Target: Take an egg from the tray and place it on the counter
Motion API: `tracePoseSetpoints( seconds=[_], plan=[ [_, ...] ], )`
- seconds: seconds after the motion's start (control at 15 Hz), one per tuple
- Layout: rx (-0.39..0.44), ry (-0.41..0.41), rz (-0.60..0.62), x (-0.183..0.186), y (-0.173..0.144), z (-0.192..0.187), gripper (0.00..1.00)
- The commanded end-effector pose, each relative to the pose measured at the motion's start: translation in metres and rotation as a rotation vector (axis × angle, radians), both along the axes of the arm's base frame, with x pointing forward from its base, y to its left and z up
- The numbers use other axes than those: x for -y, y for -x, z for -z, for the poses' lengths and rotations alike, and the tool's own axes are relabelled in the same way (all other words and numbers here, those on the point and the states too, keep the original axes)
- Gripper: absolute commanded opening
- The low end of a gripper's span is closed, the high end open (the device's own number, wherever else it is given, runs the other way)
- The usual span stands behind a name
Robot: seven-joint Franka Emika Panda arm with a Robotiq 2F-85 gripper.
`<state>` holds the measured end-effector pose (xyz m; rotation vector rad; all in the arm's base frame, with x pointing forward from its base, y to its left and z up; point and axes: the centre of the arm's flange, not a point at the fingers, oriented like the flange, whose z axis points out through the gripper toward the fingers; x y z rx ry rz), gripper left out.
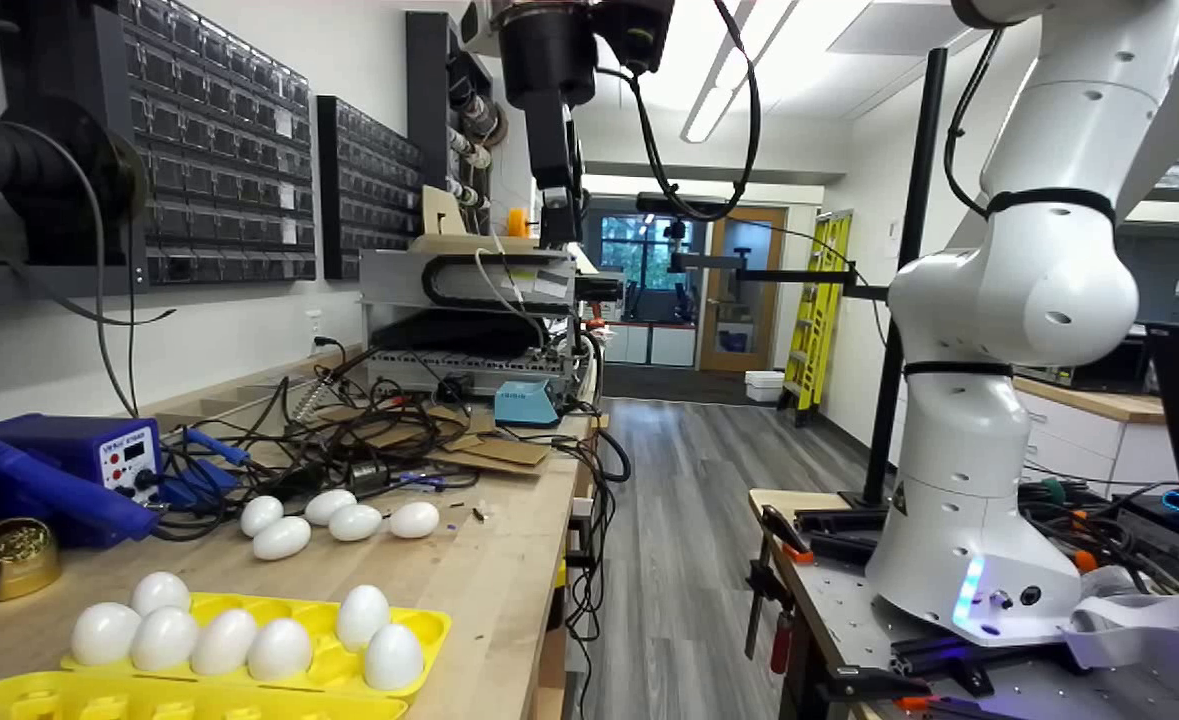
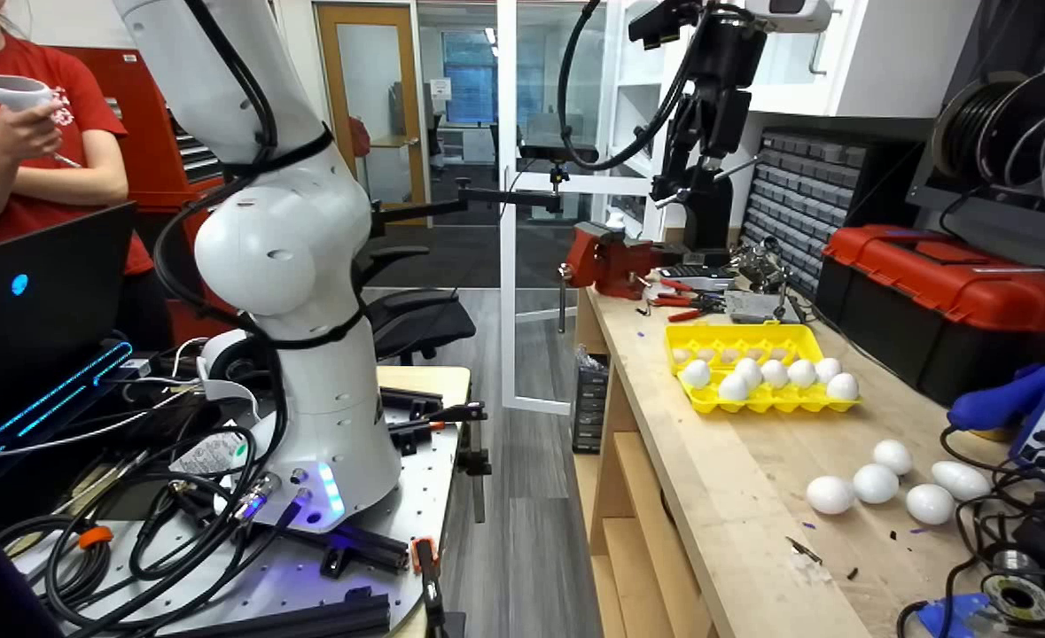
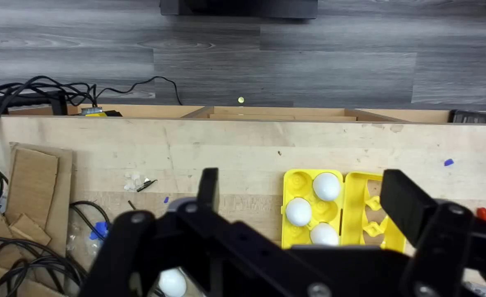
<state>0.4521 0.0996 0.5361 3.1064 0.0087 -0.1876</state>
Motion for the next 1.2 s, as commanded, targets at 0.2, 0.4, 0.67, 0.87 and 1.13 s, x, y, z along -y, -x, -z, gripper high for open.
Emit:
tracePoseSetpoints(
  seconds=[0.2,0.4,0.67,0.87,1.13],
  plan=[
    [0.004,0.019,0.008,-0.002,-0.001,0.004,1.00],
    [0.008,0.023,0.007,-0.005,-0.003,0.012,1.00],
    [0.036,0.014,0.015,-0.009,-0.013,0.034,1.00],
    [0.060,0.021,0.040,-0.012,-0.020,0.057,1.00],
    [0.072,0.039,0.072,-0.019,-0.027,0.093,1.00]
  ],
)
